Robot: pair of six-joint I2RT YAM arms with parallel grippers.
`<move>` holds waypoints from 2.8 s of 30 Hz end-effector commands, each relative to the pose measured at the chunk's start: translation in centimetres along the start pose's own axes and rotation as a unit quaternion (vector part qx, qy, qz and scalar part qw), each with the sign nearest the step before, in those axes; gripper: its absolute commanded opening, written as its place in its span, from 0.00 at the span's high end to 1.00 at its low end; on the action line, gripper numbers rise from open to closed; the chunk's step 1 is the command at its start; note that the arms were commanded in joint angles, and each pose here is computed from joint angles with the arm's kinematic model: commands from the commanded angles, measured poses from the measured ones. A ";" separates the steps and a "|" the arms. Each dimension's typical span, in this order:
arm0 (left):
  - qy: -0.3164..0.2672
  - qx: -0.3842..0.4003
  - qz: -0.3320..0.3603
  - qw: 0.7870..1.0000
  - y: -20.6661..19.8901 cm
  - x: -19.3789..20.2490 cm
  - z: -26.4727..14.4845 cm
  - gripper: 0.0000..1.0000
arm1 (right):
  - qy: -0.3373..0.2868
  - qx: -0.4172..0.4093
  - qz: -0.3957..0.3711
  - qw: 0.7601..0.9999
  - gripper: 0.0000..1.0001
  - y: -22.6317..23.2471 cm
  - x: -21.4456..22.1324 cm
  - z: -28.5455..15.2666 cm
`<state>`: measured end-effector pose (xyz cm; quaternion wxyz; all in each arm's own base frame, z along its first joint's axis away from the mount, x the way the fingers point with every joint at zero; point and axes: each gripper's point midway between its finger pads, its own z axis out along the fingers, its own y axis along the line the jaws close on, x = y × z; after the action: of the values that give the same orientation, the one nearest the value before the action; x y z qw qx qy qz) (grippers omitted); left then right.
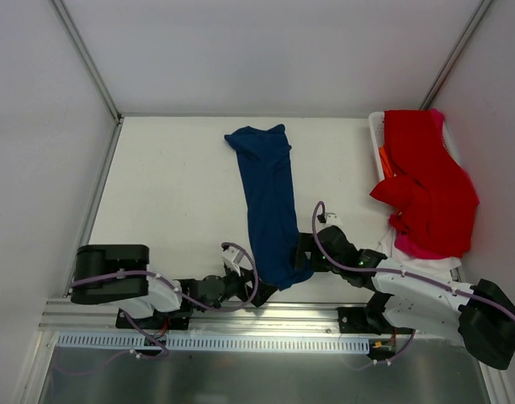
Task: Fold and stack the t-shirts
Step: Rotate the tshirt 90 degrees, then grab the bottom of the folded rectangular tshirt with both arms
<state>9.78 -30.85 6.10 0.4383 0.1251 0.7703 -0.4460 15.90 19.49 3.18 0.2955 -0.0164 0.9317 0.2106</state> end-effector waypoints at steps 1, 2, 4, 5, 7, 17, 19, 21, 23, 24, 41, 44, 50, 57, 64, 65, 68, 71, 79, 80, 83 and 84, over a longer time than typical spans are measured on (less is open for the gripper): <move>-0.022 0.068 -0.095 0.993 -1.5 -0.7 -1.5 0.01 | -0.006 0.002 0.006 1.000 0.01 0.2 -0.4 0.2; -0.014 0.068 -0.100 0.993 -1.8 0.0 -0.7 0.01 | -0.007 0.000 0.006 1.000 0.01 0.3 -0.4 0.1; 0.007 0.065 -0.115 0.991 -1.8 1.2 -0.1 0.01 | -0.008 -0.001 0.006 1.000 0.01 0.4 -0.5 0.0; 0.005 0.069 -0.120 0.990 -2.3 1.2 0.3 0.01 | -0.010 0.000 0.005 1.000 0.01 0.3 -0.6 -0.1; -0.010 0.039 -0.134 0.990 -1.3 0.7 0.3 0.01 | -0.012 0.008 0.004 1.000 0.01 0.0 -0.7 -0.4; -0.008 -0.134 -0.054 0.989 3.7 0.7 -0.5 0.01 | -0.024 0.014 -0.002 1.000 0.02 0.1 -1.5 -0.3; -0.006 -0.133 -0.056 0.990 3.6 1.0 -0.2 0.01 | -0.022 0.010 -0.006 1.000 0.08 0.4 -1.5 -0.1; 0.007 -0.132 -0.055 0.990 3.8 1.9 -0.1 0.01 | -0.017 0.008 -0.007 1.000 0.18 0.6 -1.4 0.1; 0.009 -0.124 -0.059 0.990 3.2 2.0 0.3 0.01 | -0.014 0.009 -0.009 1.000 0.32 0.7 -1.4 0.3; 0.011 -0.125 -0.057 0.990 3.2 2.1 0.3 0.01 | -0.015 0.007 -0.009 1.000 0.37 0.8 -1.4 0.4; 0.018 -0.123 -0.051 0.991 2.6 2.3 2.1 0.22 | 0.010 0.013 -0.006 1.000 1.00 0.8 -0.3 1.8; 0.022 -0.125 -0.042 0.991 2.4 2.2 2.3 0.48 | 0.013 0.010 -0.004 1.000 1.00 0.9 -0.1 1.8; 0.029 -0.133 -0.041 0.990 2.7 2.4 2.0 0.93 | 0.009 0.018 0.002 1.000 1.00 1.0 1.0 1.3; 0.085 -0.099 -0.015 0.991 0.6 3.6 1.0 1.00 | -0.025 0.062 0.013 0.998 1.00 0.8 3.4 -1.1; 0.115 -0.114 0.025 0.987 -2.2 4.4 -2.6 1.00 | -0.045 0.103 -0.015 0.994 1.00 2.5 5.6 -4.6; 0.125 -0.128 0.037 0.983 -1.8 4.5 -3.3 1.00 | -0.048 0.106 -0.006 0.993 1.00 3.0 5.7 -4.9; 0.124 -0.129 0.021 0.984 -2.3 4.1 -4.6 1.00 | -0.058 0.129 -0.032 0.989 1.00 4.2 5.8 -5.9; 0.112 -0.118 0.011 0.987 -3.0 2.9 -5.6 1.00 | -0.079 0.156 -0.054 0.983 1.00 4.7 4.7 -6.7; 0.050 -0.136 0.022 0.989 -1.9 -1.1 -6.7 1.00 | -0.132 0.142 -0.061 0.979 1.00 6.4 1.1 -7.9; 0.044 -0.139 0.026 0.989 -1.8 -1.5 -6.7 1.00 | -0.135 0.142 -0.061 0.979 0.99 6.5 0.7 -8.2; 0.020 -0.147 0.036 0.988 -1.7 -2.8 -6.7 1.00 | -0.141 0.145 -0.063 0.977 0.99 6.7 -0.4 -8.4; 0.009 -0.153 0.038 0.987 -1.6 -3.5 -6.6 1.00 | -0.143 0.149 -0.063 0.976 1.00 6.6 -0.7 -8.4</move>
<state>5.57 -26.28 8.96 0.4175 0.1074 0.8434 -0.3206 9.39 22.67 9.79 0.4055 -0.0039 0.9123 0.0568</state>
